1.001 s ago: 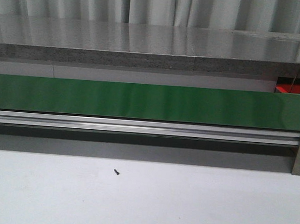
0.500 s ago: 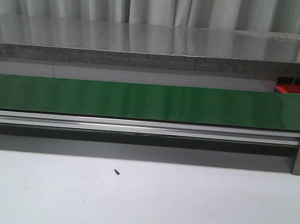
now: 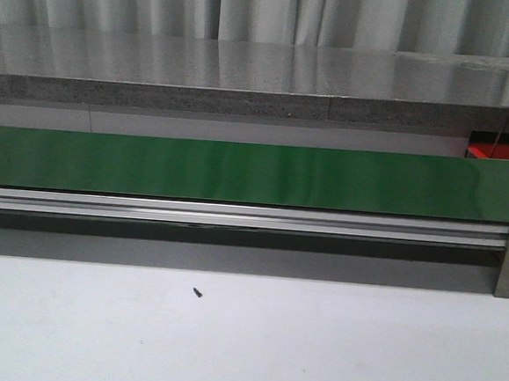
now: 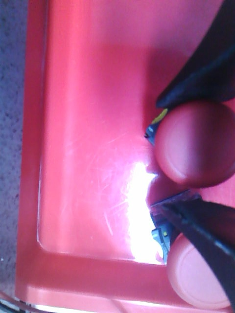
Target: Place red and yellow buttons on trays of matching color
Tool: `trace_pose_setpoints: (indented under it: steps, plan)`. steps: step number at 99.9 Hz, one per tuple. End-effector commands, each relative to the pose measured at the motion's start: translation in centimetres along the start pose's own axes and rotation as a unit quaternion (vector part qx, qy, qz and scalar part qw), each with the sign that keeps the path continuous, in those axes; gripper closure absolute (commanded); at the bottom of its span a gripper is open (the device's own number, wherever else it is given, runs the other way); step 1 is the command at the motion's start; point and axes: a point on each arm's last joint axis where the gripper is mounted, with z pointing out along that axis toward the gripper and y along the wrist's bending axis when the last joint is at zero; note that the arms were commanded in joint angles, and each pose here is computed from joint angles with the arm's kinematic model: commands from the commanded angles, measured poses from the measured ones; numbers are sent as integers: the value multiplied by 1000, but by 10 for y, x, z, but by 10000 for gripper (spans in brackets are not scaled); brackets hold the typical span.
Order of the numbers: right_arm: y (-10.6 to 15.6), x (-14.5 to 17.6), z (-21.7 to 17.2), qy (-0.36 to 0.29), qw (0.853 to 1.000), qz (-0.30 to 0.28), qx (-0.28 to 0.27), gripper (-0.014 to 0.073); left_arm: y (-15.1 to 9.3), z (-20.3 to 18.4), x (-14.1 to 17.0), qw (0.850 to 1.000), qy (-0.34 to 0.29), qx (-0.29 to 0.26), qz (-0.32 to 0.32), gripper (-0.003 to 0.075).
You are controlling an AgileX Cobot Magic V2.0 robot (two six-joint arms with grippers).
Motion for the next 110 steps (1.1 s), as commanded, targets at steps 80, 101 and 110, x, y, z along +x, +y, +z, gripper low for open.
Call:
trace_pose_setpoints:
  steps: [80, 101, 110]
  plan:
    - [135, -43, -238, -180, 975, -128, -32, 146, 0, -3, -14, 999, -46, -4, -5, 740]
    - [189, -15, -276, -220, 961, -157, -64, 146, 0, -3, -14, 999, -46, -4, -5, 740]
    - [205, 6, -285, -237, 955, -159, -73, 146, 0, -3, -14, 999, -46, -4, -5, 740]
